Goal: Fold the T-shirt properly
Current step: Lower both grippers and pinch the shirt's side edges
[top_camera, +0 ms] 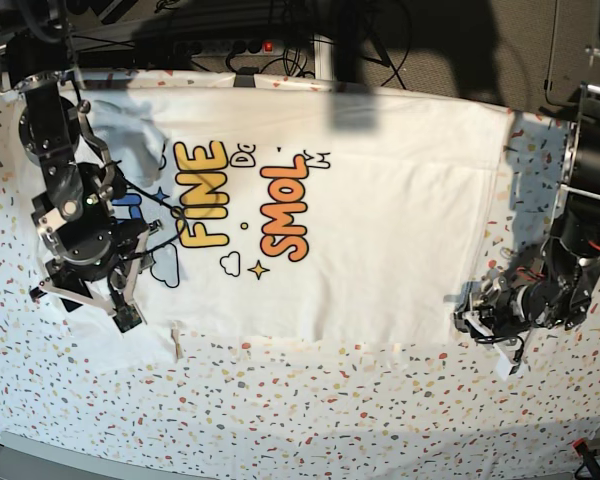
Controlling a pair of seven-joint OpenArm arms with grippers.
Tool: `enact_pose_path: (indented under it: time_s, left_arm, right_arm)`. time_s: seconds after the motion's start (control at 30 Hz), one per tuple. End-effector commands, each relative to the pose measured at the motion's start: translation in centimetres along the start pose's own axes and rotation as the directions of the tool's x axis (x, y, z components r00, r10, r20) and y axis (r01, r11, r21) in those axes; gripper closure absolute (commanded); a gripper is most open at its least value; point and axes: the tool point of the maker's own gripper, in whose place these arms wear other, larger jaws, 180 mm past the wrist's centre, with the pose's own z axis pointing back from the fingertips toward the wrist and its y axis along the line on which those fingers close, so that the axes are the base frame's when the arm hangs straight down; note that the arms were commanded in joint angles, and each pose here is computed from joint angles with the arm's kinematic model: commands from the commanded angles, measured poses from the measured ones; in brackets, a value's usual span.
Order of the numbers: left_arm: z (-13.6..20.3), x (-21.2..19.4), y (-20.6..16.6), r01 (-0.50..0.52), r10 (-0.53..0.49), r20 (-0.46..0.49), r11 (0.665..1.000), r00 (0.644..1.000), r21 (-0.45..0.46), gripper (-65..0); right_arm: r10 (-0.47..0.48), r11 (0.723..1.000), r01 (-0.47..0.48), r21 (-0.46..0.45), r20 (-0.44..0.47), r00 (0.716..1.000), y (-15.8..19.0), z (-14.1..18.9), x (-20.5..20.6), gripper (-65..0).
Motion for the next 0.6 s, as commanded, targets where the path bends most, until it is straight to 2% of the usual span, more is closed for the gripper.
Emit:
enact_pose_path:
  time_s: [0.0, 0.1, 0.33, 0.4, 0.47, 0.57]
  left_arm:
    - [0.5, 3.1, -1.4, 0.028, -0.025, 0.063, 0.998, 0.998, -0.047, -22.8]
    - [0.4, 3.2, -2.4, 0.056, -0.051, 0.062, 0.995, 0.997, -0.083, -22.8]
    - [0.1, 3.1, -2.8, 0.056, -0.051, 0.059, 0.994, 0.997, -0.091, -22.8]
    - [0.3, 3.7, -2.5, 0.059, -0.052, 0.090, 0.995, 0.995, -0.083, -22.8]
    - [0.5, 4.4, -1.2, 0.074, -0.071, 0.127, 0.997, 0.989, -0.021, -22.8]
    - [0.7, 3.7, 2.3, 0.017, -0.032, 0.084, 0.985, 0.996, 0.169, -22.8]
  right_arm:
    - [0.000, 0.999, 0.001, -0.042, 0.040, 0.999, -1.6, 0.4, 1.2, -33.0]
    - [0.000, 0.999, 0.001, -0.041, 0.039, 0.999, -1.6, 0.4, 1.1, -33.0]
    - [0.000, 0.999, 0.002, -0.041, 0.038, 0.999, -1.6, 0.4, 1.1, -33.0]
    - [0.000, 0.999, 0.002, -0.041, 0.038, 0.999, -1.6, 0.4, 1.1, -33.0]
    - [0.000, 0.999, 0.001, -0.041, 0.038, 0.999, -1.6, 0.4, 1.1, -33.0]
    - [-0.001, 0.999, 0.002, -0.041, 0.024, 1.000, -1.6, 0.4, 0.9, -33.0]
